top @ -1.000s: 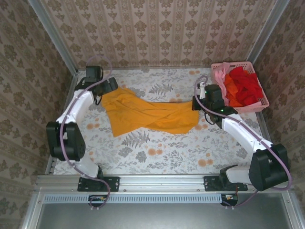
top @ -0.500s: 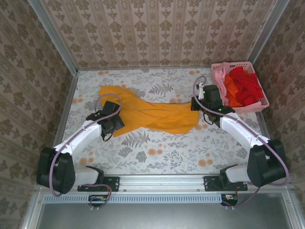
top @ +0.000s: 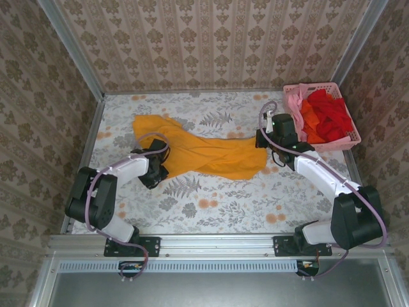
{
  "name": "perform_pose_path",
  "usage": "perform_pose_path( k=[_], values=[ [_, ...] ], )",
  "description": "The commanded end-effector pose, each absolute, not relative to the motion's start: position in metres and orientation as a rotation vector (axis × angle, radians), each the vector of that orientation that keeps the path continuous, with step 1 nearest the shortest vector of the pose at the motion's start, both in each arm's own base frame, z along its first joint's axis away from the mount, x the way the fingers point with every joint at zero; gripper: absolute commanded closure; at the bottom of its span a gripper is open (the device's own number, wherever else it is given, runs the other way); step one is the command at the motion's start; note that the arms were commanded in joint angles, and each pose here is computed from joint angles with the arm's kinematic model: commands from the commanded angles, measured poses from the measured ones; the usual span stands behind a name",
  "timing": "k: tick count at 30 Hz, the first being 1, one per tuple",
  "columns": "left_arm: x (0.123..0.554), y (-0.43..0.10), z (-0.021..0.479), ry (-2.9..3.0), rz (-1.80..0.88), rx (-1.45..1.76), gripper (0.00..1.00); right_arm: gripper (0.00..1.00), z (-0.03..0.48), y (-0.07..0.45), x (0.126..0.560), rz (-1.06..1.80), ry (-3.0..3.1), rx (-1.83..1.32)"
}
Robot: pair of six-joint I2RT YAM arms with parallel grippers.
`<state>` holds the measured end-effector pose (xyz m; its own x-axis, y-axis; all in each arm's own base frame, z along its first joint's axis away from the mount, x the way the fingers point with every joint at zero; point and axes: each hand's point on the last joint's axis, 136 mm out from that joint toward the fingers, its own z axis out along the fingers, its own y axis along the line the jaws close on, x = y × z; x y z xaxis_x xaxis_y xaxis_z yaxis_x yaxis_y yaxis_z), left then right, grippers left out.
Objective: Fold and stack the t-shirts
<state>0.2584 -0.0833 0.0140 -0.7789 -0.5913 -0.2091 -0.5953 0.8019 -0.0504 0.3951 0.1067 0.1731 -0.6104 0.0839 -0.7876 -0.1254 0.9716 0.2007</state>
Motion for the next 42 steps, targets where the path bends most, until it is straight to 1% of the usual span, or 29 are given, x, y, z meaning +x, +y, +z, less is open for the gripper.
perform_pose_path(
  k=[1,2,5,9,12,14,17,19,23,25,27,31,34,36,38,42],
  values=[
    [0.262,-0.087,-0.002,2.777,0.024,-0.95,0.74,1.0,0.175,0.106,0.392,0.312,2.199,-0.019],
    [0.263,-0.086,-0.003,2.773,0.03,-0.942,0.79,1.0,0.176,0.106,0.391,0.315,2.198,-0.018],
    [0.266,-0.085,-0.002,2.759,0.038,-0.927,1.0,1.0,0.183,0.106,0.388,0.317,2.186,-0.021],
    [0.274,-0.083,0.022,2.711,0.018,-0.877,1.0,1.0,0.206,0.102,0.38,0.321,2.12,-0.015],
    [0.285,-0.08,0.061,2.599,-0.024,-0.823,1.0,1.0,0.241,0.102,0.375,0.342,2.027,-0.029],
    [0.299,-0.081,0.095,2.495,-0.098,-0.763,1.0,1.0,0.27,0.104,0.371,0.36,1.953,-0.054],
    [0.322,-0.081,0.161,2.33,-0.178,-0.632,1.0,1.0,0.322,0.105,0.363,0.373,1.817,-0.096],
    [0.334,-0.076,0.216,2.213,-0.206,-0.564,1.0,1.0,0.362,0.107,0.354,0.375,1.717,-0.145],
    [0.343,-0.064,0.316,1.998,-0.257,-0.457,1.0,1.0,0.436,0.105,0.334,0.355,1.544,-0.204],
    [0.342,-0.059,0.365,1.886,-0.293,-0.423,1.0,1.0,0.473,0.105,0.321,0.358,1.464,-0.231],
    [0.339,-0.058,0.403,1.813,-0.321,-0.384,1.0,1.0,0.505,0.107,0.305,0.379,1.382,-0.258],
    [0.325,-0.063,0.461,1.704,-0.403,-0.33,1.0,1.0,0.558,0.112,0.27,0.429,1.244,-0.316],
    [0.319,-0.066,0.483,1.662,-0.437,-0.297,1.0,1.0,0.58,0.111,0.254,0.439,1.19,-0.331],
    [0.324,-0.07,0.488,1.672,-0.43,-0.27,1.0,1.0,0.585,0.11,0.256,0.419,1.199,-0.328],
    [0.335,-0.074,0.489,1.69,-0.41,-0.25,1.0,1.0,0.583,0.107,0.27,0.384,1.234,-0.311],
    [0.37,-0.082,0.48,1.733,-0.401,-0.237,1.0,1.0,0.563,0.103,0.319,0.299,1.347,-0.258]
  ],
)
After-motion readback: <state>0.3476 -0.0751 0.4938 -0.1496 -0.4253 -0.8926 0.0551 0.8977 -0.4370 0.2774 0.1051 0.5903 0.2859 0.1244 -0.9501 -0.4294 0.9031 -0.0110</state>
